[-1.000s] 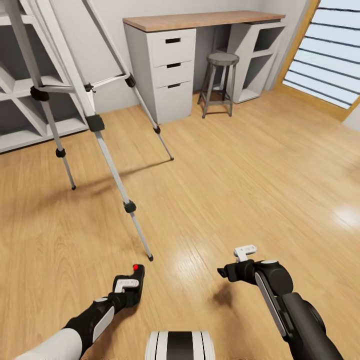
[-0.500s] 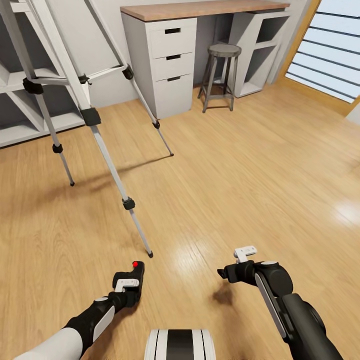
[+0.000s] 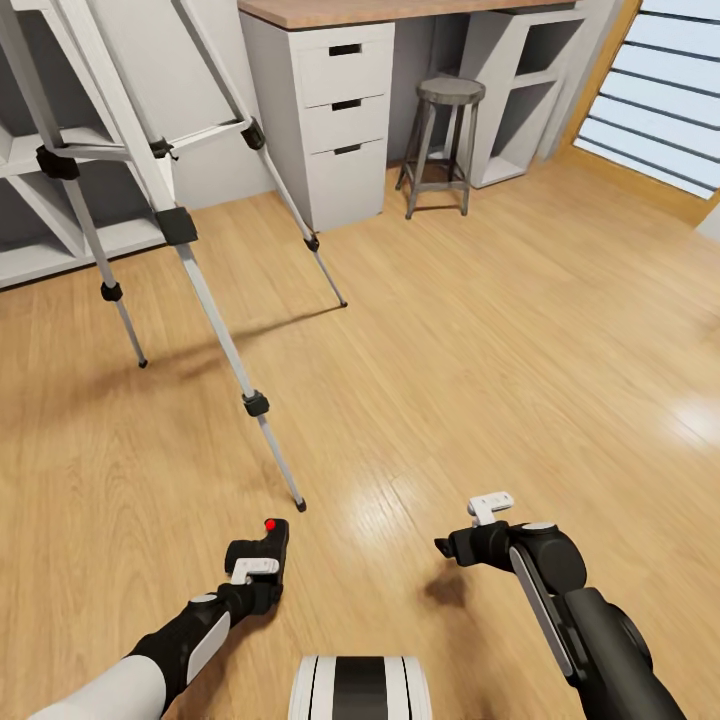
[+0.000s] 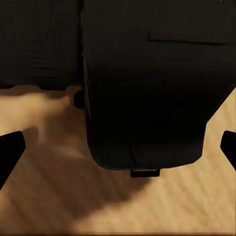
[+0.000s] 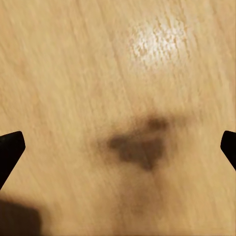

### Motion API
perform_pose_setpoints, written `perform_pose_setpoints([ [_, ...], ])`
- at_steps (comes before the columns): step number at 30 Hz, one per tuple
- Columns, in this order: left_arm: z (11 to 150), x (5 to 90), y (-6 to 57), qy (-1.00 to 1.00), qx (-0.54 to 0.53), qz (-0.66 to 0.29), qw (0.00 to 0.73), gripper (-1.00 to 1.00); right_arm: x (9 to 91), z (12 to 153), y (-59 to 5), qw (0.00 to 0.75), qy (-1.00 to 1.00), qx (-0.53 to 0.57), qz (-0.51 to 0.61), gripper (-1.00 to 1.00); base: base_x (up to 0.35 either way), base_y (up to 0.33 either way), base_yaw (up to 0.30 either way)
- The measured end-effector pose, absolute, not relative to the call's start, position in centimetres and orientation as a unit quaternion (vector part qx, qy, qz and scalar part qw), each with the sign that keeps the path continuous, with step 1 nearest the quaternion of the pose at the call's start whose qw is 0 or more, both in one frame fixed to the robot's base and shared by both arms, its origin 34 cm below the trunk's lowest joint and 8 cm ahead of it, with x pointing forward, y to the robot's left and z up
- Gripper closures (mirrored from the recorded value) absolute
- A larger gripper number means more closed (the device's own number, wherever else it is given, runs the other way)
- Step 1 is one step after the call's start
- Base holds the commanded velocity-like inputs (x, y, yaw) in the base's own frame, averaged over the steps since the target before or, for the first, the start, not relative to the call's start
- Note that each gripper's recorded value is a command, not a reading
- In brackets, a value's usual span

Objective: Attach the digital camera to the camera tripod in the bedroom.

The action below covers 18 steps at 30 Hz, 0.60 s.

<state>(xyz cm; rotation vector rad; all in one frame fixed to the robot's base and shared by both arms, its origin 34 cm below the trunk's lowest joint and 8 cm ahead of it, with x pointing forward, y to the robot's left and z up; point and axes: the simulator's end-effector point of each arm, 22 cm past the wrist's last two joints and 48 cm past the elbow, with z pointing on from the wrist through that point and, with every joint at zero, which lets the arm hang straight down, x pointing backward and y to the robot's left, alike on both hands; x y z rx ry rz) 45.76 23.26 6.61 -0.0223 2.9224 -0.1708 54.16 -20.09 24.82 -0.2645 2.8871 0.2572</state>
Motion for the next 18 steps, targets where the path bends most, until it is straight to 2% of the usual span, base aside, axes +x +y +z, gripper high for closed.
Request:
perform_pose_setpoints([
  [18,6.63,45.89,23.59,0.992,-0.011,-0.054,0.113,-1.00,53.52,24.68,-19.57,0.111,0.985,-0.098,0.090,-1.00,0.000,0.000,0.000],
])
